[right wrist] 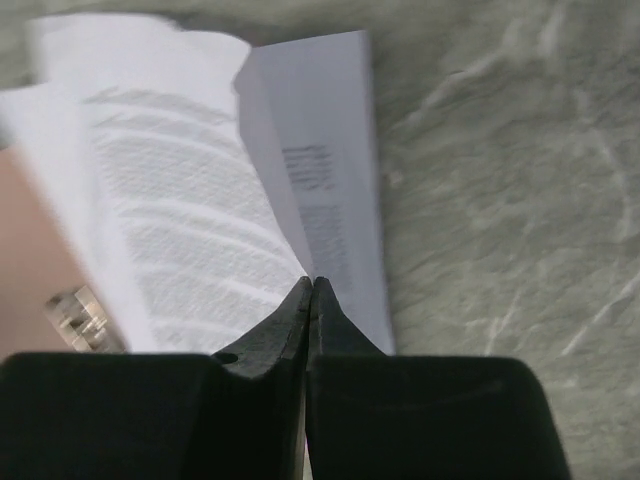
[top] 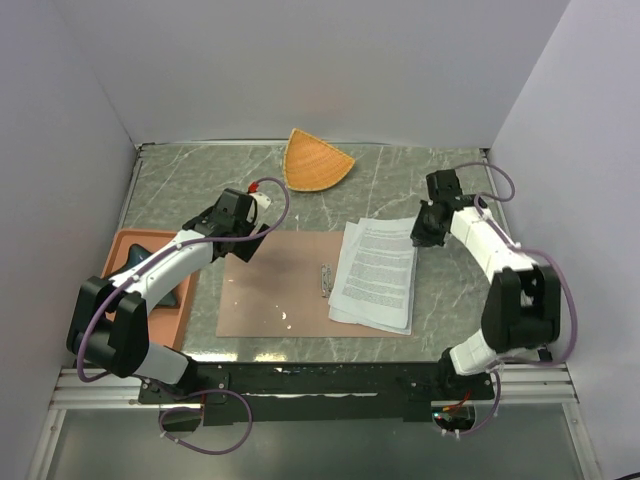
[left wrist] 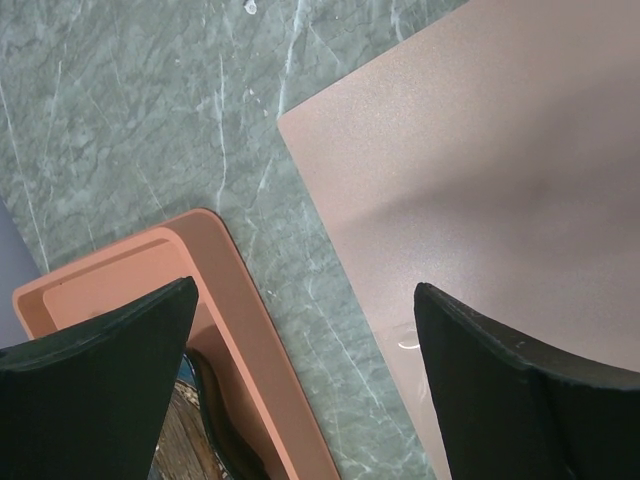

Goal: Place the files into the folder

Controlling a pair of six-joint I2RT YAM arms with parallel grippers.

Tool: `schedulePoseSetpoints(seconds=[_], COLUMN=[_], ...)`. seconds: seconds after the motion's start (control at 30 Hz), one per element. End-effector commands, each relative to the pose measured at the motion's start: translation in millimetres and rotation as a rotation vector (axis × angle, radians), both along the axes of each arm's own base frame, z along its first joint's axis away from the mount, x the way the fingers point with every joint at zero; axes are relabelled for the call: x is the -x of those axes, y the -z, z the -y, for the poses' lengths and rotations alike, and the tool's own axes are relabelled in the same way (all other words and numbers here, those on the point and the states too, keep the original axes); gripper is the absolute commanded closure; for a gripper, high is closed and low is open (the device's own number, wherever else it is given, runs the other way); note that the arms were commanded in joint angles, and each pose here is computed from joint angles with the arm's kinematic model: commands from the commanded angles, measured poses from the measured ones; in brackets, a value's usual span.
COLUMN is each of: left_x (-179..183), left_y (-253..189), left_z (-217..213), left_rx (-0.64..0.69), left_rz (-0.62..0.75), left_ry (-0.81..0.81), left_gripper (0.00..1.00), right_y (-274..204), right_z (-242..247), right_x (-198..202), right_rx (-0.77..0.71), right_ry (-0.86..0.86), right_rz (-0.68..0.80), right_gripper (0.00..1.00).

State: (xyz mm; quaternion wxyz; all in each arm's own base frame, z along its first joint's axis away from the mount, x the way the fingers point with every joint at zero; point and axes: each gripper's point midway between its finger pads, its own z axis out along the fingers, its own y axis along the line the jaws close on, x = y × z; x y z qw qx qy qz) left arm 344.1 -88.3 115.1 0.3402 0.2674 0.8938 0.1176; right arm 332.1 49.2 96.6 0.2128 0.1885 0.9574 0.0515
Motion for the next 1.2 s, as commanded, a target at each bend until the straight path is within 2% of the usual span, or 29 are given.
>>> schedulePoseSetpoints(seconds=[0.0,0.03,0.27,0.37,0.6,0.8,1.17], left_x=[-2,-1,-3,-6,-2,9,26], left_y=[-19,-23,-45,-59,-80,-95,-64], left_z=[4,7,13,9,-1,-5,-50], left_rx=[0.062,0.083,0.183,0.243,0.334,0.439,0.254], left_rz=[0.045,0.047,0.044,0.055,0.056,0.028,0.007], left_ry=[-0.022,-0.012,-0.013,-0.023,-0.001,0.047,0.015], left_gripper=[0.01,0.04,0.04,0.04,0.04,0.04,0.04], right_y=[-78,-92,-181,-216,-258,-239,-201], right_z=[-65,-80,-156,-176,-195,-214,-257], right_x=[2,3,42,57,74,60,24], right_rx=[-0.126,-0.153,-0.274,-0.330,-0.442,-0.463,-0.455], right_ry=[-0.233,-0.295,-0.576,-0.639,-0.696,-0.722,-0.870], right_rz=[0.286,0.338,0.554,0.618,0.710,0.661,0.592], right_gripper=[1.00,1.00,1.00,1.00,1.00,1.00,1.00])
